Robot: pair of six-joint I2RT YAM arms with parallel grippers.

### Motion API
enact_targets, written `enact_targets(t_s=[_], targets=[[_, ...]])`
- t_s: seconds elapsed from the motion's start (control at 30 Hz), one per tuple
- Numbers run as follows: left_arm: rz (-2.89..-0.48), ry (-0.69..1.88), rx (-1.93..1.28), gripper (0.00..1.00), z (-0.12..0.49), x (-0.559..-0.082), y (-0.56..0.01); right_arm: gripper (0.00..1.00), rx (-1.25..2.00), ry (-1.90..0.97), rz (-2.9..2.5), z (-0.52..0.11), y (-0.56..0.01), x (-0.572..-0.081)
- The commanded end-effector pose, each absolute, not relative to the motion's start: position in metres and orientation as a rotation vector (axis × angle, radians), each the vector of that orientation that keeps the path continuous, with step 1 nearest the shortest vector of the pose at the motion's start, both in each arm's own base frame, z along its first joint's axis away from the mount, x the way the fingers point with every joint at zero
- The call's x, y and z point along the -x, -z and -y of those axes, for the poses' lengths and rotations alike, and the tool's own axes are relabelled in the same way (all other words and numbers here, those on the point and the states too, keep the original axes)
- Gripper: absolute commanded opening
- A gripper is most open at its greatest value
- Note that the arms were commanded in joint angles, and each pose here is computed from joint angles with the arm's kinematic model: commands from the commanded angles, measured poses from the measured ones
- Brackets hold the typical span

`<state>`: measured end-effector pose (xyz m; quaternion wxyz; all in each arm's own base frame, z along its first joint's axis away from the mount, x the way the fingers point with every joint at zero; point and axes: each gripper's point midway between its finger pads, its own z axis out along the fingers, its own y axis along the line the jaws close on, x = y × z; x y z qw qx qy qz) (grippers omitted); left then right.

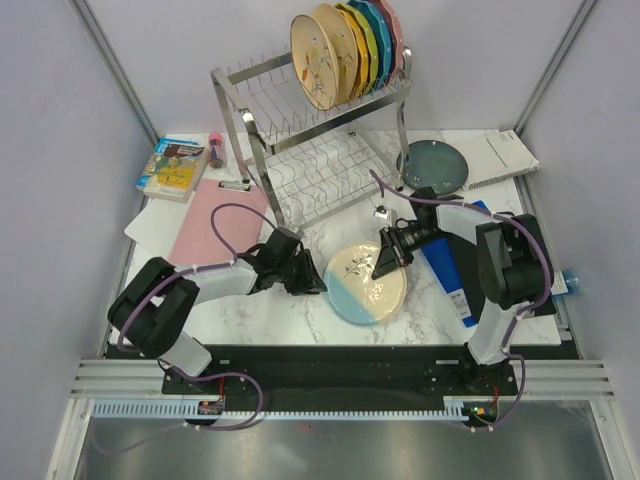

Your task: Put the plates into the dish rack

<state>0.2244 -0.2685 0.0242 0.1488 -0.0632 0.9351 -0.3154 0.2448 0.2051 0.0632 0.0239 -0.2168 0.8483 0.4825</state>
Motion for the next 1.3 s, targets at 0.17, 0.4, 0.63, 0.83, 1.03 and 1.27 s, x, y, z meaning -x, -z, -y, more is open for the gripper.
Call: enact_targets(t_s=[0.17,0.4,0.63,0.83,1.03,1.27], targets=[[-2.517,0.636,-0.294,0.56,0.219,-0.248,-0.083,0.0,1.036,-0.86,-2.345,-0.161,-0.185,-0.276],[-2.129,0.542,-0.569,0.63,0.195,-0.249,-0.171,0.0,1.079,-0.611,-1.955,-0.163,-0.347,-0.286],[-2.074,0.447,-0.558,0.61,0.17,-0.257,-0.194,0.0,0.839,-0.515,-1.471,-0.202,-0.53,-0.309],[-2.041,0.41,-0.51,0.6,0.152,-0.26,-0.198,0.0,0.488,-0.469,-1.171,-0.198,-0.636,-0.317],[-2.051,0.467,-0.407,0.57,0.144,-0.265,-0.195,0.0,0.247,-0.355,-1.049,-0.213,-0.662,-0.34],[-2.055,0.501,-0.282,0.56,0.131,-0.273,-0.197,0.0,0.273,-0.248,-1.022,-0.268,-0.641,-0.354]])
